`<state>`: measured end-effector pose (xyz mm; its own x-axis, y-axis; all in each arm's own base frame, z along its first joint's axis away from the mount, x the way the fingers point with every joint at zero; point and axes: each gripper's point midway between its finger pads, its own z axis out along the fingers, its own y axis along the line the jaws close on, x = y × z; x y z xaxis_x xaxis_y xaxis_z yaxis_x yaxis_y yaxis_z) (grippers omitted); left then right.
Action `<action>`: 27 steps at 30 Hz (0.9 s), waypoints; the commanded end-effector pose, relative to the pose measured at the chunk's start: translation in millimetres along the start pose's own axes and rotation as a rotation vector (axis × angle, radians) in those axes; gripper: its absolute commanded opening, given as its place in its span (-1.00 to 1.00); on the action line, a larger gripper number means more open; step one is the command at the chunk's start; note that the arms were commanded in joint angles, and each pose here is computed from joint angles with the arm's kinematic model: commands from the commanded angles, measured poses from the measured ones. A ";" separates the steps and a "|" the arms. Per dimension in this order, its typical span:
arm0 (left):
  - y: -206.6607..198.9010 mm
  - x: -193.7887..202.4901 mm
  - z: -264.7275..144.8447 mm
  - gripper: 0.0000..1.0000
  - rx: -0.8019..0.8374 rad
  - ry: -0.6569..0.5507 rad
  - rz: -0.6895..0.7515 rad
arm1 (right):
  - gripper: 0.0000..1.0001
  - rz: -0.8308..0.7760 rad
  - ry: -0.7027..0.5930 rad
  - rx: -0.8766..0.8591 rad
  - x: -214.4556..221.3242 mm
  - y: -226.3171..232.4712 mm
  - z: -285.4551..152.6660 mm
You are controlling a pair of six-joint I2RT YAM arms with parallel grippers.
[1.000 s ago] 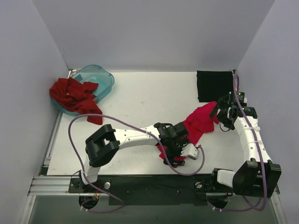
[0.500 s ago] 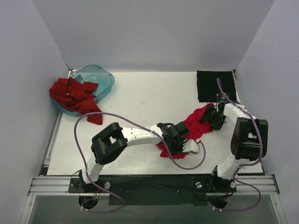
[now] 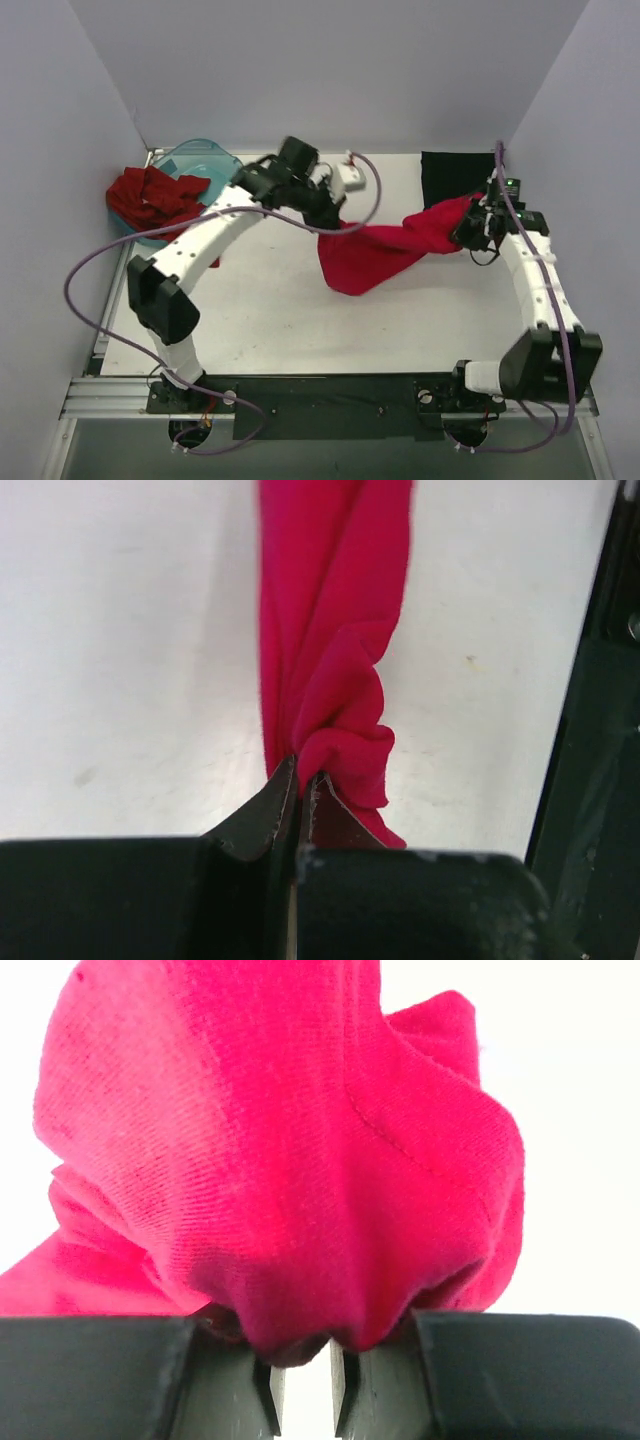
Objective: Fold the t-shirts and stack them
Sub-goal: Flatten out the tshirt
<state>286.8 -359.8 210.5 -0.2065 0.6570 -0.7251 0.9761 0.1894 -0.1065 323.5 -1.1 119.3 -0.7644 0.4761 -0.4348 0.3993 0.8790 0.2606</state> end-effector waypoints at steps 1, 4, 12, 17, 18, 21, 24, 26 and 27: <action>4.0 -35.6 -131.4 -1.00 -0.105 -0.191 -0.058 | -1.00 -0.044 -0.150 -0.156 -7.3 27.3 -109.8; 1.4 -28.6 -169.3 -1.00 -0.151 -0.230 -0.086 | -1.00 -0.110 -0.176 -0.324 8.5 51.4 -160.2; -54.5 -8.8 -239.4 -1.00 -0.175 -0.308 -0.127 | -1.00 -0.188 -0.108 -0.669 90.6 83.2 -259.7; -65.1 15.5 -232.8 -1.00 -0.154 -0.280 -0.220 | -1.00 -0.121 0.144 -0.783 144.5 86.6 -249.8; -54.8 23.6 -226.5 -1.00 -0.173 -0.269 -0.246 | -1.00 -0.103 0.179 -0.770 148.2 84.8 -239.1; -22.1 47.6 -202.2 -1.00 -0.202 -0.227 -0.320 | -1.00 -0.034 0.232 -0.625 134.6 76.9 -192.4; 29.7 67.3 -167.4 -1.00 -0.234 -0.183 -0.376 | -0.81 0.005 0.200 -0.483 104.6 70.2 -131.7; 59.1 78.8 -142.4 -1.00 -0.240 -0.159 -0.378 | -0.51 0.020 0.202 -0.417 82.1 72.4 -91.1; 69.6 82.6 -134.6 -1.00 -0.251 -0.150 -0.374 | -0.43 0.043 0.210 -0.343 72.1 67.0 -65.7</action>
<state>265.5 -188.0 271.1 -0.5408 0.4026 -0.7386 0.7946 0.5325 -0.2916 188.9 113.9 206.7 -0.8992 0.3911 -0.1964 0.1700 0.7256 0.6668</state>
